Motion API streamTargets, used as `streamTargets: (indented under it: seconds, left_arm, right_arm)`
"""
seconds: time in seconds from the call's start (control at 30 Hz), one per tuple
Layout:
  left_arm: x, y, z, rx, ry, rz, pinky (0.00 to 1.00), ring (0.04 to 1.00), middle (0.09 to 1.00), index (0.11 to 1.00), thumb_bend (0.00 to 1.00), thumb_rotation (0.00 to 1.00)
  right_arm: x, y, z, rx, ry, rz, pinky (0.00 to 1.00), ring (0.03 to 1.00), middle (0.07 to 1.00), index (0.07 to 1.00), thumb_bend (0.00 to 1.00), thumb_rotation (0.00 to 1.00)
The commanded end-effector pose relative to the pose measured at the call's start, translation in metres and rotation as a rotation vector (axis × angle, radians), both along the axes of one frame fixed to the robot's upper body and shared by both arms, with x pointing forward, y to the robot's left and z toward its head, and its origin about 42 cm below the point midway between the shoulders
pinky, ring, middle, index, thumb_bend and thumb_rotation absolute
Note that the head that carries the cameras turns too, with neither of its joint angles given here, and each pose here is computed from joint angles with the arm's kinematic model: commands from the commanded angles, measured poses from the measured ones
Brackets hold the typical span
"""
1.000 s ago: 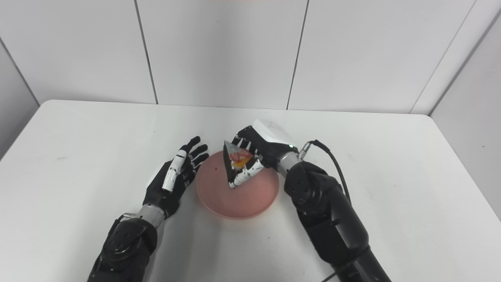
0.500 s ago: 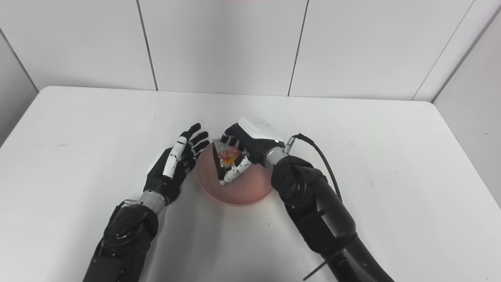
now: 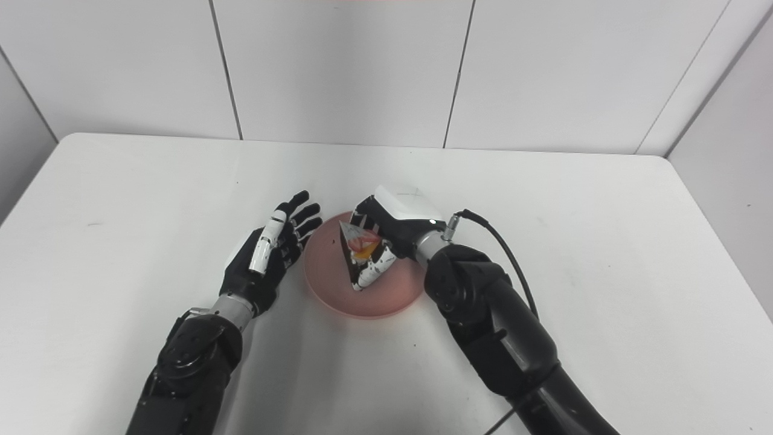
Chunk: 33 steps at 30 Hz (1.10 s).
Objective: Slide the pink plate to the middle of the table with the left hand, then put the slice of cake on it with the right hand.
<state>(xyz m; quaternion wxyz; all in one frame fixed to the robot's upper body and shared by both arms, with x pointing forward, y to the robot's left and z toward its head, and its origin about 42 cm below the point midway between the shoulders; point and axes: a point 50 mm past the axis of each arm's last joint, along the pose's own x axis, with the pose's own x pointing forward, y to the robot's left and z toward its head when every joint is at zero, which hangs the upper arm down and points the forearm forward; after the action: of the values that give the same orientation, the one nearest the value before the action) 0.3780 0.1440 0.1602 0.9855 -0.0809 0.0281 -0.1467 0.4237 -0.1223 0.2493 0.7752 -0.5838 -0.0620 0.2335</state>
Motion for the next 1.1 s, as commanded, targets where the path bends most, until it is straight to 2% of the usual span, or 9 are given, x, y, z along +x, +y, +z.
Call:
streamTargets:
  seconds: [0.0,0.03,0.1,0.13,0.27,0.5,0.8,1.03,1.07]
  left_arm:
    - [-0.009,0.002,-0.020,0.026,0.116,0.003,0.88,0.905,0.914,0.911,0.39,1.00]
    - [-0.009,0.002,-0.020,0.025,0.116,0.003,0.88,0.905,0.914,0.911,0.39,1.00]
    - [-0.009,0.002,-0.021,0.024,0.114,0.003,0.87,0.904,0.914,0.910,0.40,1.00]
    - [-0.009,0.002,-0.021,0.023,0.112,0.002,0.87,0.902,0.915,0.909,0.40,1.00]
    - [-0.009,0.002,-0.020,0.028,0.107,0.004,0.86,0.896,0.916,0.900,0.40,1.00]
    - [-0.009,0.002,-0.020,0.023,0.113,0.001,0.86,0.916,0.941,0.906,0.41,1.00]
    - [-0.009,0.002,-0.020,0.022,0.118,-0.001,0.88,0.923,0.946,0.913,0.41,1.00]
    - [-0.010,0.004,-0.019,0.016,0.111,0.000,0.89,0.919,0.934,0.910,0.40,1.00]
    - [-0.010,0.004,-0.019,0.016,0.111,0.002,0.89,0.912,0.928,0.908,0.40,1.00]
  right_arm:
    - [0.002,0.002,0.021,-0.021,-0.042,0.011,0.41,0.499,0.581,0.621,0.58,0.27]
    - [0.001,0.002,0.021,-0.047,-0.027,0.006,0.42,0.513,0.594,0.664,0.61,0.31]
    - [0.000,0.003,0.021,-0.097,0.003,0.001,0.40,0.512,0.618,0.765,0.73,0.53]
    - [0.000,0.003,0.021,-0.119,0.017,-0.001,0.45,0.610,0.724,0.851,0.80,0.66]
    - [-0.001,0.001,0.021,-0.155,0.090,0.018,0.69,0.901,0.965,0.988,0.94,0.87]
    - [-0.003,-0.002,0.022,-0.109,0.115,0.050,0.87,1.000,1.000,1.000,1.00,0.90]
    - [-0.008,-0.005,0.034,-0.131,0.095,0.075,0.91,1.000,1.000,1.000,0.99,0.88]
    - [-0.022,-0.006,0.068,-0.123,0.021,0.112,0.91,1.000,1.000,1.000,1.00,0.89]
    - [-0.025,-0.006,0.075,-0.122,-0.004,0.121,0.86,0.977,1.000,1.000,1.00,0.89]
